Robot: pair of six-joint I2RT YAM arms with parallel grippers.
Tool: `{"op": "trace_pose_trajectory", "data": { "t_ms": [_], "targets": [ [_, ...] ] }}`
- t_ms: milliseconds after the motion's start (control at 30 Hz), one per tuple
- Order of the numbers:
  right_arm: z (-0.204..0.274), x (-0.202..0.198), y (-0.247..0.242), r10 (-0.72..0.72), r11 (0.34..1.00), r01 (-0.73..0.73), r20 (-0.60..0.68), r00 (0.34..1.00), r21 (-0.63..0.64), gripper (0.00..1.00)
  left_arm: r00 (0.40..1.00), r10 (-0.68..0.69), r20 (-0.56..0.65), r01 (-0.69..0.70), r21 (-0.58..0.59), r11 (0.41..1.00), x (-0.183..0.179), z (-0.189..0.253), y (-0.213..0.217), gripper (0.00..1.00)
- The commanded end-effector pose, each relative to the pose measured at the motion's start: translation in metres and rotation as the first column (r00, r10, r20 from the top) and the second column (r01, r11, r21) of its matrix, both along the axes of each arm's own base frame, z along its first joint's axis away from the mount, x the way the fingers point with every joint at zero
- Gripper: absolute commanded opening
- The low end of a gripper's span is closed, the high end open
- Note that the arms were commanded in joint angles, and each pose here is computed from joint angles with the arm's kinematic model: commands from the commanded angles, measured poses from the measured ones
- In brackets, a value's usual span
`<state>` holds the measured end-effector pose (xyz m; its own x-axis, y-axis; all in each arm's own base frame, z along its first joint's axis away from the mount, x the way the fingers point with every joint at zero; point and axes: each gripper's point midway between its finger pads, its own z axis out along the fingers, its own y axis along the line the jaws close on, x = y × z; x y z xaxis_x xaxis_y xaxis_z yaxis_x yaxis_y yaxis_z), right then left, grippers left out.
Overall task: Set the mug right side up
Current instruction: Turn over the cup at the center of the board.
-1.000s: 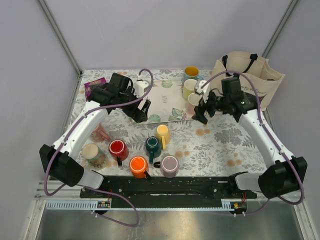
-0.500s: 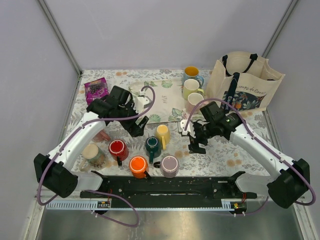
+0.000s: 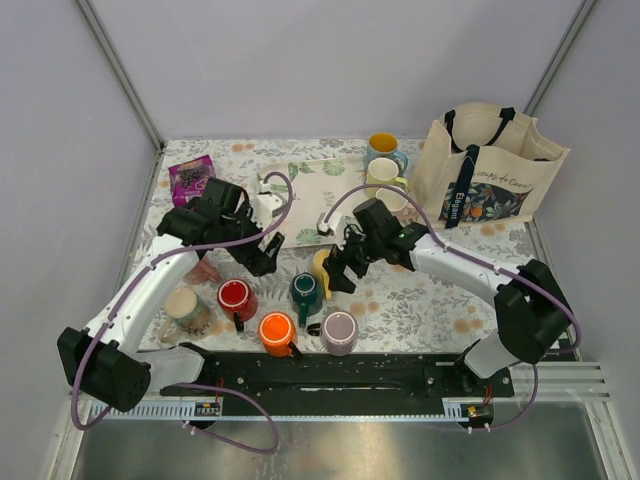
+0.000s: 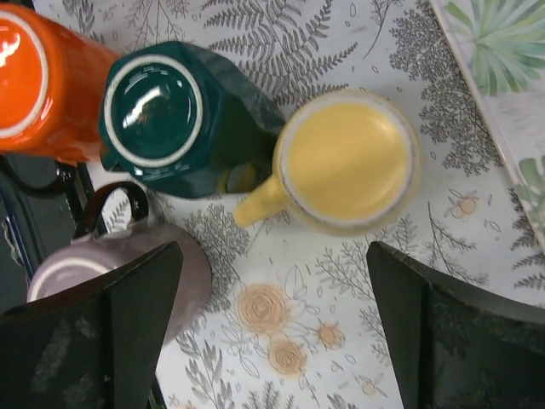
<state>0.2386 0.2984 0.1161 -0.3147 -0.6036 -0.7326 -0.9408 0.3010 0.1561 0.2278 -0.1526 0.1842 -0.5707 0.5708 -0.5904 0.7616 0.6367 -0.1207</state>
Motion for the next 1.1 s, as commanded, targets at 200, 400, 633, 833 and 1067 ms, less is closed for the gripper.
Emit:
{"op": "trace_pose_trajectory", "data": {
  "t_ms": [200, 400, 633, 833, 1067],
  "targets": [
    [-0.004, 0.041, 0.027, -0.235, 0.972, 0.235, 0.000, 0.972, 0.008, 0.99, 0.992, 0.094, 0.082, -0.090, -0.051, 0.995, 0.019, 0.020, 0.005, 0.88],
    [-0.014, 0.063, 0.015, -0.379, 0.924, 0.381, 0.054, 0.924, -0.036, 1.00, 0.993, 0.093, 0.068, -0.089, -0.067, 0.994, 0.020, 0.020, 0.002, 0.89],
    [-0.024, 0.070, -0.034, -0.383, 0.912, 0.394, 0.101, 0.918, -0.114, 1.00, 0.992, 0.099, 0.072, -0.095, -0.060, 0.994, 0.019, 0.018, 0.005, 0.88],
    [-0.019, 0.066, -0.071, -0.299, 0.942, 0.315, 0.134, 0.945, -0.119, 0.98, 0.993, 0.099, 0.066, -0.095, -0.060, 0.994, 0.019, 0.016, 0.006, 0.88],
    [-0.007, 0.035, -0.052, -0.069, 0.995, 0.074, 0.085, 0.994, -0.061, 0.90, 0.994, 0.094, 0.059, -0.089, -0.077, 0.993, 0.020, 0.017, 0.003, 0.88]
  ]
}}
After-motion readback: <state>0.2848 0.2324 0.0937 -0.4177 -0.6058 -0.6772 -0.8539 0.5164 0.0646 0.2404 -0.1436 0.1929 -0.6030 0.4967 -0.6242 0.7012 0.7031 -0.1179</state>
